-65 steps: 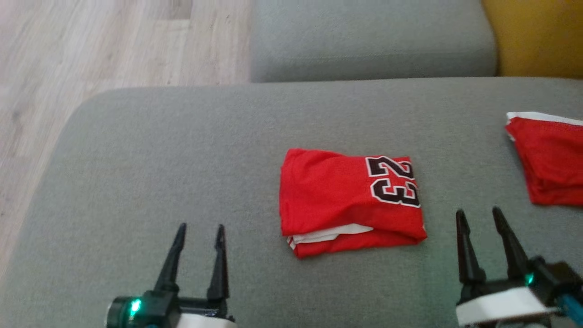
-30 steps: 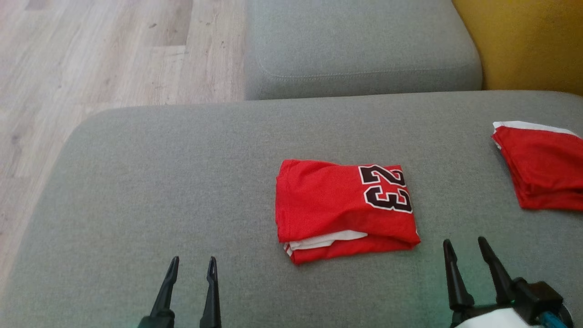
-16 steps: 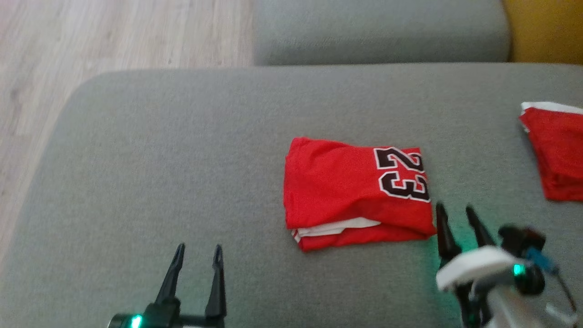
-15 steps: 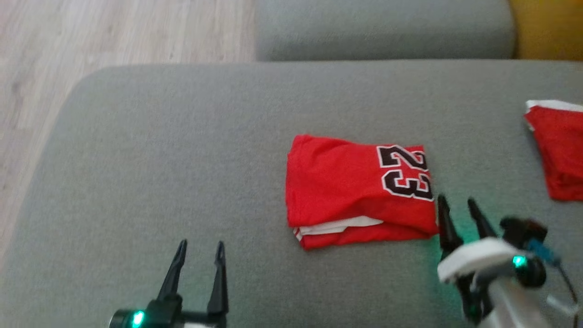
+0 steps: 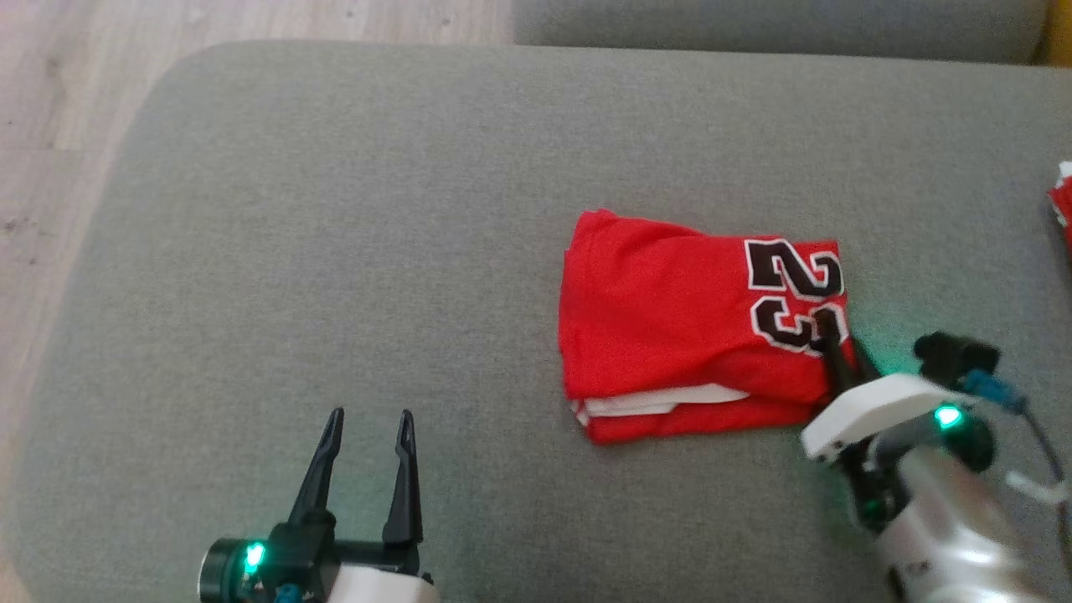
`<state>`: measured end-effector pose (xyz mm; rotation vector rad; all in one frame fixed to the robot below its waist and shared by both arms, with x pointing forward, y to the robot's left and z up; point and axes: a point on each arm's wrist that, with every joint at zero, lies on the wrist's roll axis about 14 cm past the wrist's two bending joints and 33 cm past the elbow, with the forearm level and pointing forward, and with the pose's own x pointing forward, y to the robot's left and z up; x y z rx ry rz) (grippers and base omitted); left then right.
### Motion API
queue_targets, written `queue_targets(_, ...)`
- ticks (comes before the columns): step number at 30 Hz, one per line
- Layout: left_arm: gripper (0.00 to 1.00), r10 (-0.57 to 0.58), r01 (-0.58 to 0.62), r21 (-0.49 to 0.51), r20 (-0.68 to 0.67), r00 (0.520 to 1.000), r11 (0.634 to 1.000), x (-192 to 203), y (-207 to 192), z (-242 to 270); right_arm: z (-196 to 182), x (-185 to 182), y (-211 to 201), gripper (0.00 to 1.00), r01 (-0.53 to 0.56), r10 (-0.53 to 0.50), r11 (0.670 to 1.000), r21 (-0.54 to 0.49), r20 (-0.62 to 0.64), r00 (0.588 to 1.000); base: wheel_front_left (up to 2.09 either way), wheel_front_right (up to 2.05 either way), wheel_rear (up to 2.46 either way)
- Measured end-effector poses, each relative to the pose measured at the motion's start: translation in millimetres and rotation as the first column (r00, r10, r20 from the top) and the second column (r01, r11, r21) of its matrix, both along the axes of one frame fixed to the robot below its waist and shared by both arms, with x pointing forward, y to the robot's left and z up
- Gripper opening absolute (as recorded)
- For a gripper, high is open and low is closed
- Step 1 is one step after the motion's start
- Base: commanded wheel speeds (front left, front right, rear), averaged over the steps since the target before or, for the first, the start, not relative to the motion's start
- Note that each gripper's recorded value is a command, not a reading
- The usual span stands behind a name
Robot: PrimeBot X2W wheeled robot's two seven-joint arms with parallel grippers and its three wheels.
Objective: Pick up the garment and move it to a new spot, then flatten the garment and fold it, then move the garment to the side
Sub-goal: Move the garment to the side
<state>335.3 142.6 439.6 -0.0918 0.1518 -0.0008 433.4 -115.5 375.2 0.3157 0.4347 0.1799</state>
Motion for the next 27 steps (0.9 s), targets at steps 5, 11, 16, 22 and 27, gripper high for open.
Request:
queue_targets(5, 1.0, -0.03, 0.03, -0.003, 0.014, 0.999, 1.0, 18.8, -8.0, 2.3, 17.0, 31.1, -61.5, 0.0, 0.005, 0.012, 0.982, -0.19, 0.089, 0.996, 0.0, 0.0, 0.0)
queue_targets(11, 1.0, -0.082, 0.082, 0.008, 0.05, 0.995, 0.997, 53.7, -22.4, 6.2, 54.6, 75.9, -156.0, 0.0, 0.114, -0.039, 0.916, -0.384, 0.197, 0.98, 0.0, 0.0, 0.0)
queue_targets(16, 1.0, -0.126, 0.127, 0.0, 0.05, 0.991, 0.992, 74.9, -37.2, -1.5, 71.6, 83.5, -227.6, 0.0, 0.219, -0.114, 0.846, -0.487, 0.235, 0.965, 0.0, 0.0, 0.0)
queue_targets(22, 1.0, -0.171, 0.173, -0.022, 0.06, 0.983, 0.985, 93.1, -54.4, -6.4, 97.7, 80.8, -292.1, 0.46, 0.336, -0.218, 0.76, -0.557, 0.269, 0.938, 0.0, 0.0, 0.0)
queue_targets(27, 1.0, -0.176, 0.178, -0.018, 0.088, 0.981, 0.984, 95.1, -56.1, 3.5, 112.6, 67.7, -305.1, 1.0, 0.375, -0.236, 0.717, -0.588, 0.302, 0.924, 0.0, 0.0, 0.0)
